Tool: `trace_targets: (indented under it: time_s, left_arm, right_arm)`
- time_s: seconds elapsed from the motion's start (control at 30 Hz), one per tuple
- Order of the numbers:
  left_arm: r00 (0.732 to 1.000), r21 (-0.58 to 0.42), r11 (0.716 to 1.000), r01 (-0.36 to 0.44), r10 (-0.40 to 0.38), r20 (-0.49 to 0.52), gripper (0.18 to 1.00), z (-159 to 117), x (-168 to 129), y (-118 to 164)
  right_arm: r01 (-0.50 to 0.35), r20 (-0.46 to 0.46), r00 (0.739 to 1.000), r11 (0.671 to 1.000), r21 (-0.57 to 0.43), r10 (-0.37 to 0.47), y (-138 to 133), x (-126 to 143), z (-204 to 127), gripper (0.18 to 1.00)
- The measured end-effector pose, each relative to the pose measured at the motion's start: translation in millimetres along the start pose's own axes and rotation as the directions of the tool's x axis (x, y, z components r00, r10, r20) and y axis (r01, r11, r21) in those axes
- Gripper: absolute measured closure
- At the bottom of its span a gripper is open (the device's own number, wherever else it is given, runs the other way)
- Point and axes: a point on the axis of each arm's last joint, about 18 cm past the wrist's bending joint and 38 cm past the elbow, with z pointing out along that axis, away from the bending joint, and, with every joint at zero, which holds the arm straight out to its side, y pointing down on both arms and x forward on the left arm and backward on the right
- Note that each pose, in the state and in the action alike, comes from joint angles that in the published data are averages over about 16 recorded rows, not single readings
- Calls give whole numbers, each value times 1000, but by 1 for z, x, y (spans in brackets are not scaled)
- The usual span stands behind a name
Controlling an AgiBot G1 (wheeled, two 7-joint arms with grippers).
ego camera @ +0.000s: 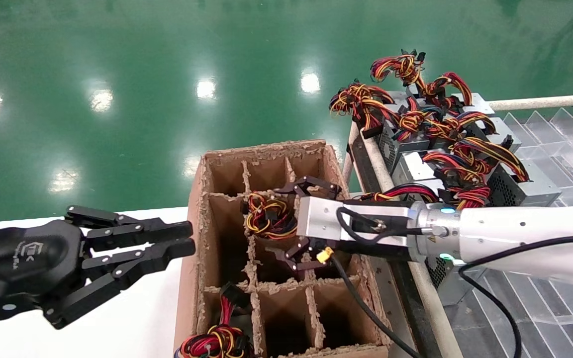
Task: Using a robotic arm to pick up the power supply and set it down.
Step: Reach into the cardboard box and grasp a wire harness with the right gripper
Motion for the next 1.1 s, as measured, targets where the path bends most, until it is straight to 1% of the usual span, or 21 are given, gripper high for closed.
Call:
trace_targets:
  time_s: [0.23,0.4,0.77,0.93,1.1]
  left_arm:
    - [1000,0,1000,0,0,0,931,0,0,0]
    - [1000,0,1000,0,0,0,971,0,0,0]
    - [1000,0,1000,0,0,0,992,0,0,0]
    - [1000,0,1000,0,0,0,993,0,0,0]
    - [1000,0,1000,0,0,0,993,0,0,0]
  right_arm:
    - [-8,-33,999,999,-39,7,1,5,6,328]
    - [-17,-48,999,998,-65,14,3,6,7,431]
    - [-18,-49,999,996,-89,14,7,3,7,704]
    - [-21,-55,998,997,-76,17,6,2,5,803]
    - [-24,-68,997,999,-46,21,1,3,-2,873]
